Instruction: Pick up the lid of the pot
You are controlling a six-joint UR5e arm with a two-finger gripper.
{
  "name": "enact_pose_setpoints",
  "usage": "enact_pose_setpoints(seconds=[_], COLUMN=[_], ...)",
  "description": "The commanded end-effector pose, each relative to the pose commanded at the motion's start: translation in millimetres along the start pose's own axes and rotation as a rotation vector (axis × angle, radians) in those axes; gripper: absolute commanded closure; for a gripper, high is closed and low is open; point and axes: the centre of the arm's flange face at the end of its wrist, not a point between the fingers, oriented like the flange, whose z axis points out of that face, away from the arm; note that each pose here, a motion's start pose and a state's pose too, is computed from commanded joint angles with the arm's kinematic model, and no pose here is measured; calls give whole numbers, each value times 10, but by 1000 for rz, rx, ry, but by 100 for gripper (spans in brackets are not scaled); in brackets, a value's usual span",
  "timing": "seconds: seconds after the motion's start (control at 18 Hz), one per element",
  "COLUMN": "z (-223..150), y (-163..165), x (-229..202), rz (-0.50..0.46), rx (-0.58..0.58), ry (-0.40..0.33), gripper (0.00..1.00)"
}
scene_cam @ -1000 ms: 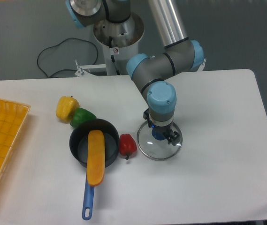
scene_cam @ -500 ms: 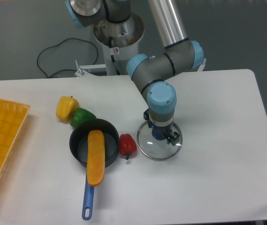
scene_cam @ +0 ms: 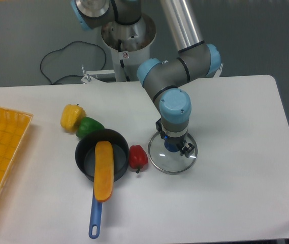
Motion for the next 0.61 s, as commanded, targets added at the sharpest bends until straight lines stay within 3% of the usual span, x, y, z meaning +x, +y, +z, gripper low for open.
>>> enact_pose_setpoints(seconds=[0.61], z=[-36], y=[-7], x=[-35], rz=[-1], rx=[3], ry=[-9], gripper=[37])
